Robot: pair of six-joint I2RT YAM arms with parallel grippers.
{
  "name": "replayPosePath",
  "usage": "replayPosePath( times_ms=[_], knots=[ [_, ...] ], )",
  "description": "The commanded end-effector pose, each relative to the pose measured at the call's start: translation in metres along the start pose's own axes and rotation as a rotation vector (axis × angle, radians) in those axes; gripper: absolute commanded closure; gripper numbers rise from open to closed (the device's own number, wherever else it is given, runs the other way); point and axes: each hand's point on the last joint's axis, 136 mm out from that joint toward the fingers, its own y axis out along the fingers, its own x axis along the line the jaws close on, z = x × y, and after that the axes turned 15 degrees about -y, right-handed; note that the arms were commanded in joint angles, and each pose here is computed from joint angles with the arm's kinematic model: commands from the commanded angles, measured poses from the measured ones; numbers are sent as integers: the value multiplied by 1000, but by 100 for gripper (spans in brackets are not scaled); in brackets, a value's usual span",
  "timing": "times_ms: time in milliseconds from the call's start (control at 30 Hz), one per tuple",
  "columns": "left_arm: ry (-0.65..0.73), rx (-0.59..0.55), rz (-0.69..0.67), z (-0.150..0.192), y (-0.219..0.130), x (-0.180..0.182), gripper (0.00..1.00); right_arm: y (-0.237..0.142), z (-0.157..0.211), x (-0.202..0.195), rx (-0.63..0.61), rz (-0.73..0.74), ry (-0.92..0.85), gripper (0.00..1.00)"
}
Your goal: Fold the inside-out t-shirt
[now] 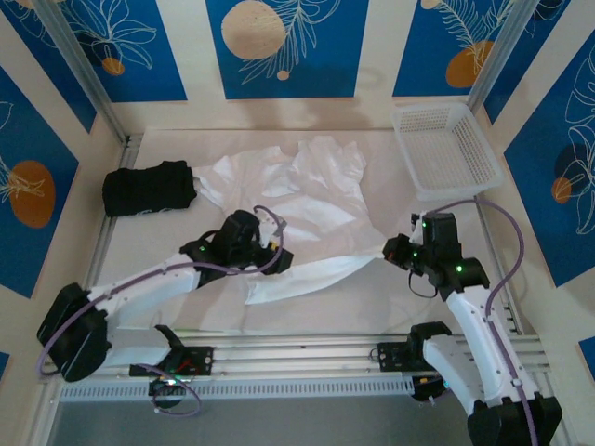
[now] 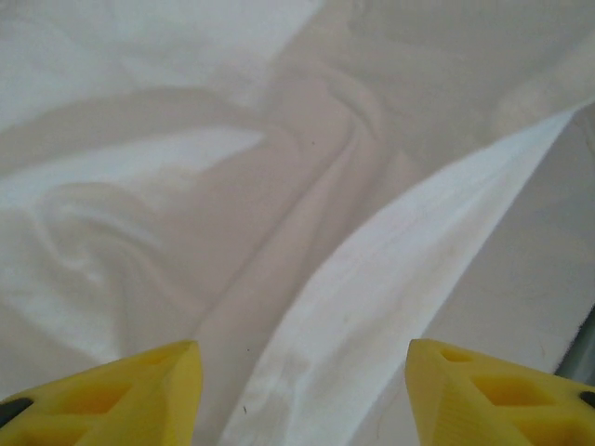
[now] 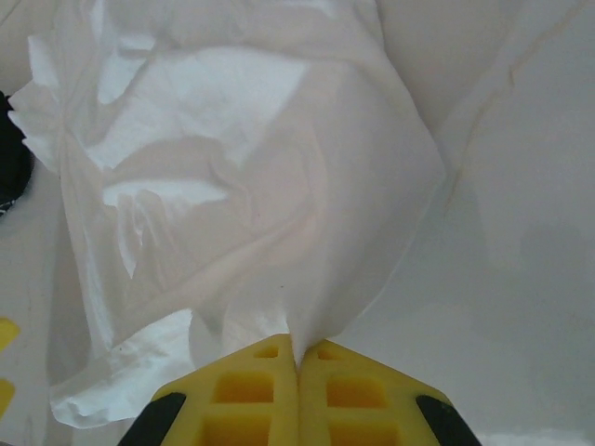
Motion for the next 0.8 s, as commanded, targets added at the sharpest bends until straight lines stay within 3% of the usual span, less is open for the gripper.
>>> replayPosePath(
  times_ms=[0,200,367,633,767],
  knots=[
    [85,26,44,-3,23,-16,40,9,26,-17,45,44,159,100],
    [131,231,50,51,71,-23,41,19,40,-33,48,90,249,97],
    [160,380,59,108,81,-23,43,22,42,-43,31,125,253,95],
    [234,474,315,151,48,-69,46,25,49,-59,61,188,221,93],
    [267,381,400,133,34,-85,47,26,51,-59,79,184,198,91]
  ],
)
